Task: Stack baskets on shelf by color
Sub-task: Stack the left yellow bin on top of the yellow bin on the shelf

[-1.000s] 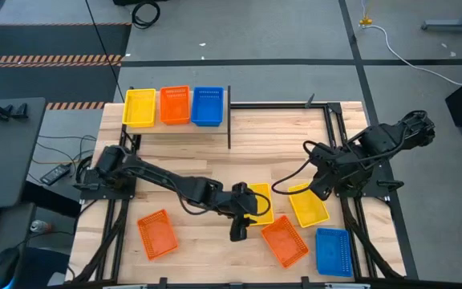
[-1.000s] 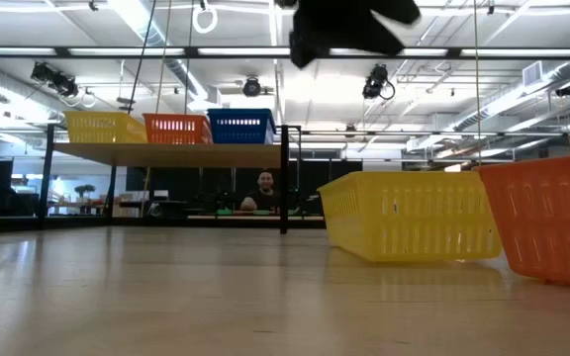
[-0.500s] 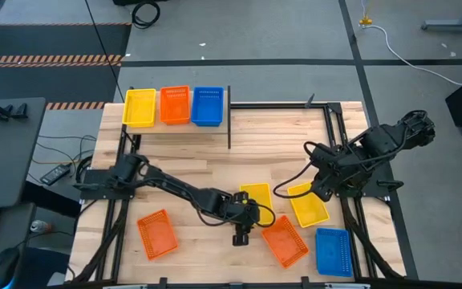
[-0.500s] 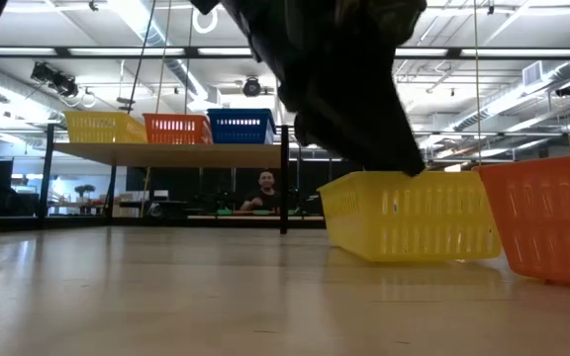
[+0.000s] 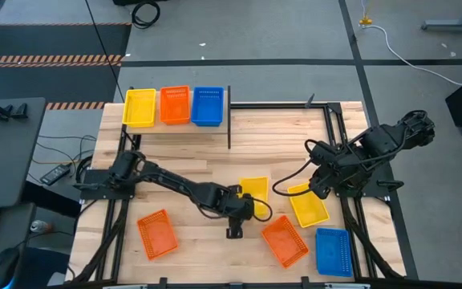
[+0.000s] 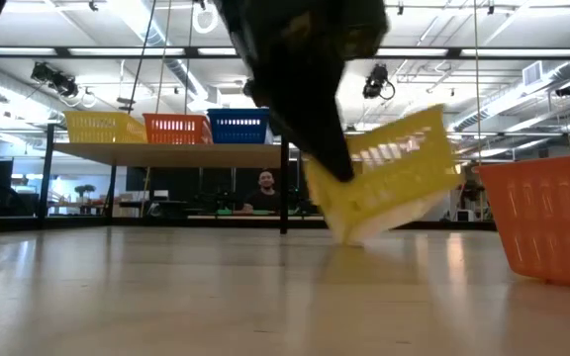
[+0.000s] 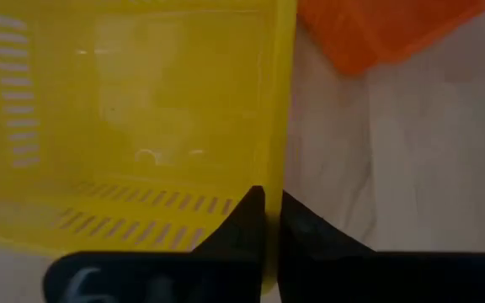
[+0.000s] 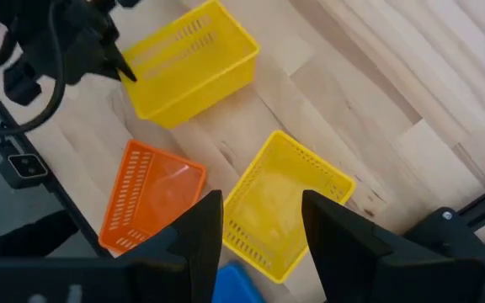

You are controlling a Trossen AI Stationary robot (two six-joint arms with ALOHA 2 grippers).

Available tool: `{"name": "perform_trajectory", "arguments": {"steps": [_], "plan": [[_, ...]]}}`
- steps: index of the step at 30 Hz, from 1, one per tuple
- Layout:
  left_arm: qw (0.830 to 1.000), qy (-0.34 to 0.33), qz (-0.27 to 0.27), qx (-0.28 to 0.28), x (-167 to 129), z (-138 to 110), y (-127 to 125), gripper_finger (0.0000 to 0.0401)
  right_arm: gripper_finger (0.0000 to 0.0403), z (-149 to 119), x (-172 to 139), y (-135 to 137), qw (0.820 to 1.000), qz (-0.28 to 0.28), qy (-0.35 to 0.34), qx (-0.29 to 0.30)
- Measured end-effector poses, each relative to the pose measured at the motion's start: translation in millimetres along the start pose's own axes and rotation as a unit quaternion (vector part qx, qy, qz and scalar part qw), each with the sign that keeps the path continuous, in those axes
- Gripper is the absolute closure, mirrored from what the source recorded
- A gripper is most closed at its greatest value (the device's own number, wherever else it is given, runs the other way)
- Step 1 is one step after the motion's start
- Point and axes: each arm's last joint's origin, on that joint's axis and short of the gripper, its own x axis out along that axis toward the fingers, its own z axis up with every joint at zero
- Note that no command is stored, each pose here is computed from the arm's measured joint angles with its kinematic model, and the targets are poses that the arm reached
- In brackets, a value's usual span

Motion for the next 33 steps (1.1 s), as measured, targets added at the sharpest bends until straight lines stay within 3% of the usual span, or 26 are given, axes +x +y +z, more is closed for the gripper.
{"name": "perform_trajectory", "arguments": {"steps": [5, 15, 21, 33], "plan": [[1.000, -0.012, 0.007, -0.002, -39.0, 6.8, 8.7, 0.0392, 0.0233, 0.7, 0.0, -0.3, 1.000, -0.005, -0.012, -0.010], [0.995, -0.021, 0.086, 0.045, -141.6, -0.6, 30.6, 0.0392, 0.0233, 4.4, -0.4, -1.9, 0.997, -0.032, -0.074, -0.012], [0.991, 0.012, 0.124, 0.049, -196.9, -21.8, 49.4, 0.0391, 0.0233, 6.9, -0.7, -1.9, 0.993, -0.043, -0.109, -0.011], [0.970, 0.042, 0.236, 0.048, -272.9, -60.4, 92.3, 0.0391, 0.0233, 13.3, -0.2, -3.2, 0.989, -0.053, -0.141, 0.003]]}}
